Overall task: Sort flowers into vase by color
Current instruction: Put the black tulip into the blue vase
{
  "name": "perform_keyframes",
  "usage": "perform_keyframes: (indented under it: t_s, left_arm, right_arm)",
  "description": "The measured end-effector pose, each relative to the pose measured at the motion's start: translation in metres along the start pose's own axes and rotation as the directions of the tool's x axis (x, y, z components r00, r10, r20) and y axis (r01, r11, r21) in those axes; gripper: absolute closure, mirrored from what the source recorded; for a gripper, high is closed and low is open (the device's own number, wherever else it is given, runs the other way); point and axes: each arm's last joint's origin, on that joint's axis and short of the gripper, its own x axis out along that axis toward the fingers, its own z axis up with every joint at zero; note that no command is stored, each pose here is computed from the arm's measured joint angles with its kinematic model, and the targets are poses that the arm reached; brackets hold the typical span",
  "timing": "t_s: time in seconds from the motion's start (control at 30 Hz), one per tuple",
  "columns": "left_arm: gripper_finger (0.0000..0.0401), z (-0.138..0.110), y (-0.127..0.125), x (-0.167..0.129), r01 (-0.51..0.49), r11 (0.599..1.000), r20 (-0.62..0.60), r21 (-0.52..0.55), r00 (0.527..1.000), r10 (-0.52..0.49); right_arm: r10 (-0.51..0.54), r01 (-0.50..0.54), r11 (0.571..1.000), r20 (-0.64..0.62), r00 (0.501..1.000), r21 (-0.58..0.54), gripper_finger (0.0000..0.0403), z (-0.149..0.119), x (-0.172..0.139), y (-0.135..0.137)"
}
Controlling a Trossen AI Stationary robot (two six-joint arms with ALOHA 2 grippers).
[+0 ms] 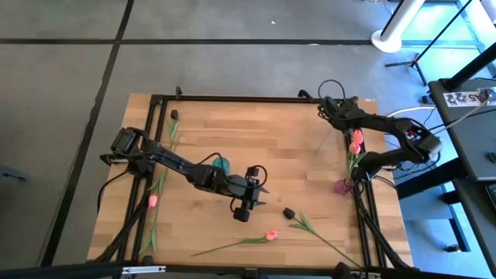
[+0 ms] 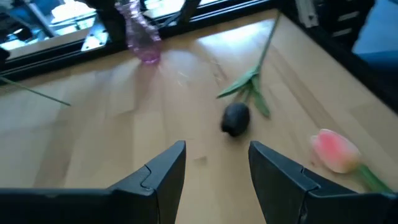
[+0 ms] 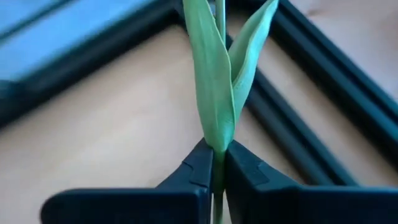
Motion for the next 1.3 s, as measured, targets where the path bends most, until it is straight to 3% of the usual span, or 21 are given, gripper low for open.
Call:
perform_keyframes:
  t_s: [0.1,0.2,0.3,0.4,0.53,0.63,0.83,0.93,1.03,1.13,1.3]
  left_arm:
    - [0.0229,0.000,0.003,0.000,-0.012,1.000,-0.002,-0.011,1.000,0.012]
    - [0.0229,0.000,0.003,0.000,-0.013,1.000,-0.001,-0.019,1.000,0.013]
    - [0.0229,0.001,0.003,0.000,-0.013,1.000,0.008,-0.021,1.000,0.013]
    - [0.0229,0.003,0.003,0.000,-0.015,1.000,0.031,-0.022,0.999,0.016]
    - [0.0229,0.004,0.005,0.000,-0.021,1.000,0.047,-0.022,0.999,0.022]
    - [0.0229,0.005,0.011,0.001,-0.066,0.995,0.054,-0.071,0.996,0.070]
    - [0.0229,0.007,0.013,0.000,-0.197,0.976,0.056,-0.091,0.978,0.203]
    - [0.0229,0.013,0.006,-0.008,-0.268,0.960,0.066,-0.081,0.960,0.274]
    - [0.0229,0.027,0.000,-0.025,-0.303,0.947,0.108,-0.108,0.943,0.315]
    - [0.0222,0.041,-0.001,-0.046,-0.314,0.936,0.140,-0.163,0.931,0.337]
    - [0.0189,0.066,0.012,-0.096,-0.337,0.900,0.189,-0.277,0.899,0.395]
  right_arm:
    - [0.142,-0.143,0.989,0.015,0.990,0.046,0.0384,0.006,-0.019,0.004]
    - [0.300,-0.303,0.951,0.054,0.953,0.067,0.0393,0.014,-0.042,0.007]
    - [0.447,-0.457,0.884,0.108,0.888,0.096,0.0394,0.023,-0.066,0.006]
    - [0.583,-0.602,0.789,0.160,0.796,0.122,0.0388,0.034,-0.089,0.003]
    - [0.732,-0.765,0.631,0.228,0.642,0.126,0.0390,0.048,-0.116,-0.005]
    - [0.831,-0.870,0.485,0.265,0.489,0.085,0.0396,0.058,-0.136,-0.010]
    - [0.956,-0.990,0.138,0.264,0.130,-0.013,0.0394,0.071,-0.170,-0.017]
    - [0.971,-0.994,-0.004,0.237,-0.030,-0.109,0.0396,0.072,-0.183,-0.018]
    - [0.966,-0.961,-0.117,0.197,-0.169,-0.249,0.0396,0.071,-0.199,-0.018]
    - [0.957,-0.915,-0.205,0.124,-0.262,-0.349,0.0396,0.068,-0.215,-0.016]
    - [0.905,-0.810,-0.403,-0.055,-0.422,-0.425,0.0396,0.059,-0.242,-0.013]
